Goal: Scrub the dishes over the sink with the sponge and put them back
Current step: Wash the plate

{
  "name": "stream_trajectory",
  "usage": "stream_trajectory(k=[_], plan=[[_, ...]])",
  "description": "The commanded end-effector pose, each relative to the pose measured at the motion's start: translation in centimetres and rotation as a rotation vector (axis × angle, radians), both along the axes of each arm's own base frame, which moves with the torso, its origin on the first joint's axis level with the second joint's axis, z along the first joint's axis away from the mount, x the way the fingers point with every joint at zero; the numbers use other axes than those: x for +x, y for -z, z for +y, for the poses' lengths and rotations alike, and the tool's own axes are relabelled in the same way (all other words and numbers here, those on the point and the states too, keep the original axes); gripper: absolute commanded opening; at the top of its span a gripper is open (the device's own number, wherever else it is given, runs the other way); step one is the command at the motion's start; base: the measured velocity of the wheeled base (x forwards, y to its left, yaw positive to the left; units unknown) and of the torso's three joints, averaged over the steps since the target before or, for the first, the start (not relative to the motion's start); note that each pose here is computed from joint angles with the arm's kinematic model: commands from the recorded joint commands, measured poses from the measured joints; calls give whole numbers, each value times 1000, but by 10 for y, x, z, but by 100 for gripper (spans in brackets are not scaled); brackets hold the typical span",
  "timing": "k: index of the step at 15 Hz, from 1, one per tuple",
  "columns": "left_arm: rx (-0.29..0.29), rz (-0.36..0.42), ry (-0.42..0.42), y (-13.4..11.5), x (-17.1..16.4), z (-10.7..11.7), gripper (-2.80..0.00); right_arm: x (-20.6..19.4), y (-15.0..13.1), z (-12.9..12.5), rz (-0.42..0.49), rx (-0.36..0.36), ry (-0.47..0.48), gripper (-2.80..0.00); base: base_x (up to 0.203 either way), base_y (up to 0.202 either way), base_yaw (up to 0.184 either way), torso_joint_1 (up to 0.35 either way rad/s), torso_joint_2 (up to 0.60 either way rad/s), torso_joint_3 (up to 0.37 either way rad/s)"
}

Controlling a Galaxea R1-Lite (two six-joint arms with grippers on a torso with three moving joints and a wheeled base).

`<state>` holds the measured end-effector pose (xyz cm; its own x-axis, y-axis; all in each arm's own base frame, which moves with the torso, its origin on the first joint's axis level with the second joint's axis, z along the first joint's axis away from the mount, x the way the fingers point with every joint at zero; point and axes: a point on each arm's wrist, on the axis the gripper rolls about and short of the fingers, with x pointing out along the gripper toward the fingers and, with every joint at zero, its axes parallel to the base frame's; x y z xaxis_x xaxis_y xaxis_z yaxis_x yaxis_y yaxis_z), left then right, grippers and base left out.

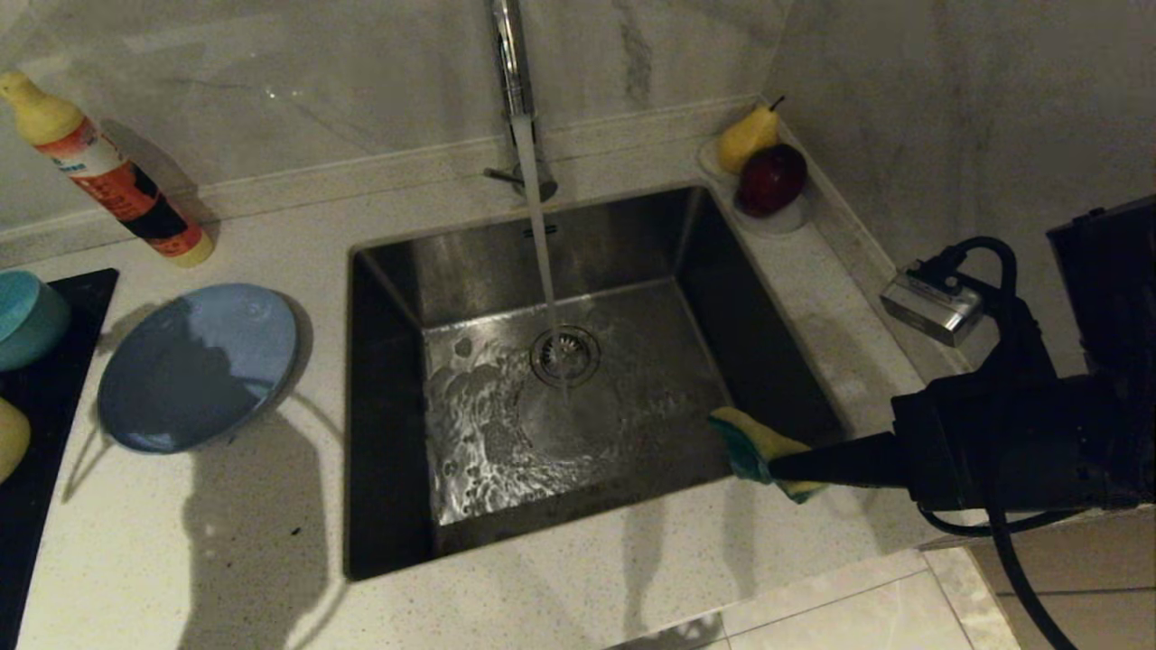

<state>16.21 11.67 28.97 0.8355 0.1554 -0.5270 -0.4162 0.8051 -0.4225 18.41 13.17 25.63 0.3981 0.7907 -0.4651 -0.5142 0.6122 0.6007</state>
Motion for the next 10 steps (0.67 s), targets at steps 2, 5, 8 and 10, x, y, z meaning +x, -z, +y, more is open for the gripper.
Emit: stream_trajectory(k=[2,5,8,10], plan=[[51,86,97,23,-2,-12,-280,-1,0,-1,4,0,-2,-280,0,0,0,0,0,0],[63,206,87,48,10,-1,-280,-1,1,0,9,-2,-1,-280,0,0,0,0,0,0],[82,254,27,69,24,18,-280,-2,5,-1,18,-6,-2,-280,0,0,0,0,0,0],[90,223,11,70,27,22,0,-2,8,-1,25,-13,-1,-280,0,0,0,0,0,0]])
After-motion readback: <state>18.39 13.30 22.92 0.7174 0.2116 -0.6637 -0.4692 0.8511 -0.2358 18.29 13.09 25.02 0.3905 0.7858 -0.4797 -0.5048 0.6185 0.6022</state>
